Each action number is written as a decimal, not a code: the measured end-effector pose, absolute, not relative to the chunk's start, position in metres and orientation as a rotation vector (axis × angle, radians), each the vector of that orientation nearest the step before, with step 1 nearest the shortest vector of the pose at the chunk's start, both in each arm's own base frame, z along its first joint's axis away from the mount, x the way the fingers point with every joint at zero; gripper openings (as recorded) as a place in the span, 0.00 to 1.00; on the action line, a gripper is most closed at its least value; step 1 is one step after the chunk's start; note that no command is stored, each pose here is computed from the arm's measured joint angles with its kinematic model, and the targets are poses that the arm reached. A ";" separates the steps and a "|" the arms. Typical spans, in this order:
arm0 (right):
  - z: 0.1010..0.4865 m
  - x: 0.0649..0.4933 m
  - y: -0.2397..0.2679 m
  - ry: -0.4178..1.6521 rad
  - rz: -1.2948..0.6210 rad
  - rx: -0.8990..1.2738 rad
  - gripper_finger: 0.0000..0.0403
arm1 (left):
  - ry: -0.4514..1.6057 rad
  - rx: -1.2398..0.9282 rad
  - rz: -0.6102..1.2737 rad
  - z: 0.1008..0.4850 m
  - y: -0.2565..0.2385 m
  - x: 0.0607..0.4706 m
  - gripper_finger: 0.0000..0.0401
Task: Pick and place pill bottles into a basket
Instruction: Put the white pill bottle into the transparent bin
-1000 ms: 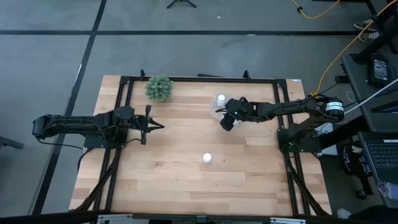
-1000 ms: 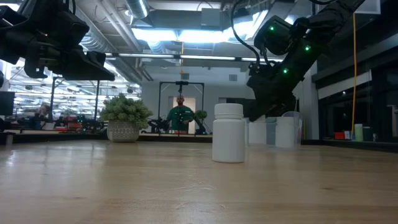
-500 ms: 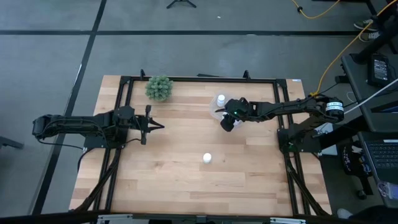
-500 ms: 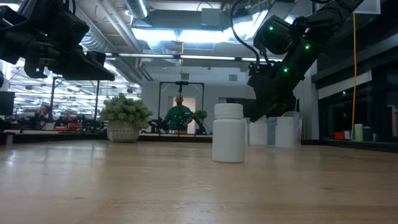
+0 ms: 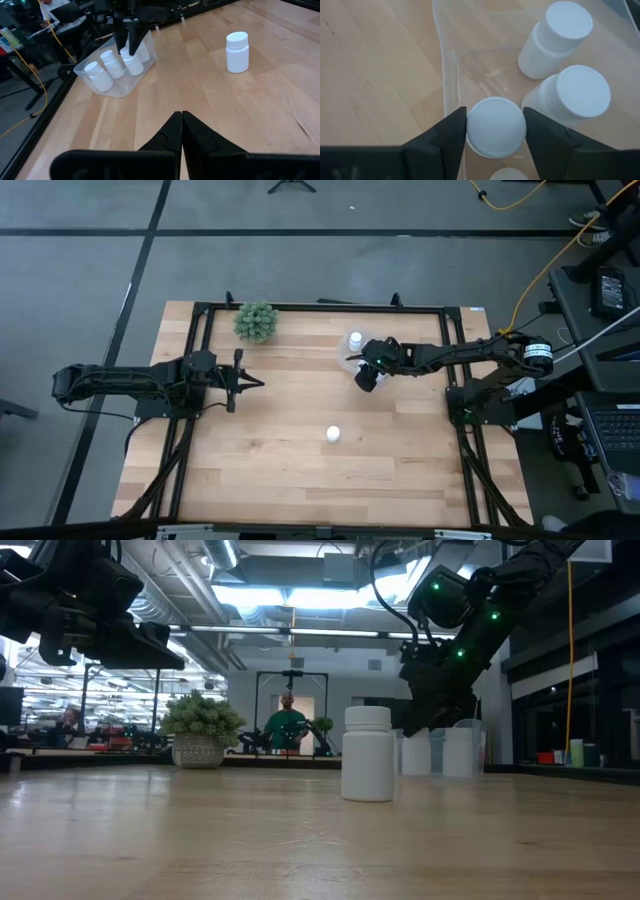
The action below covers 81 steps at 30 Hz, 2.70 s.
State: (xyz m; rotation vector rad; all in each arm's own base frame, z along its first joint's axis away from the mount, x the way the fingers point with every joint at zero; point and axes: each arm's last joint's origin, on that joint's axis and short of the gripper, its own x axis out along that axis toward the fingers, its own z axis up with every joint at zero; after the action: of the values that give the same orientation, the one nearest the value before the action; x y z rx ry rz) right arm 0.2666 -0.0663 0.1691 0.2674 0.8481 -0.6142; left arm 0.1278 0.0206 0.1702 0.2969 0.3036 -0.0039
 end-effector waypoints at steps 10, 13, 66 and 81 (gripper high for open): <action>0.169 0.267 -0.066 0.847 -0.613 0.265 0.46 | 0.304 0.297 -0.004 0.170 0.021 0.128 0.00; 0.169 0.267 -0.066 0.850 -0.604 0.248 0.48 | 0.304 0.297 -0.004 0.170 0.021 0.128 0.00; 0.211 0.289 0.082 0.676 -0.130 -0.040 0.05 | 0.172 0.180 -0.089 0.181 0.018 0.130 0.00; 0.216 0.277 0.107 0.582 -0.084 0.169 0.07 | 0.169 0.181 -0.091 0.181 0.018 0.130 0.00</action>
State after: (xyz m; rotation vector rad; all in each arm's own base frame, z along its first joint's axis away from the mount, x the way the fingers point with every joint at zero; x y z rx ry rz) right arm 0.2770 0.1074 0.2161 0.1693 0.5824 -0.0840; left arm 0.1305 0.0177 0.1815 0.1806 0.1691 -0.0909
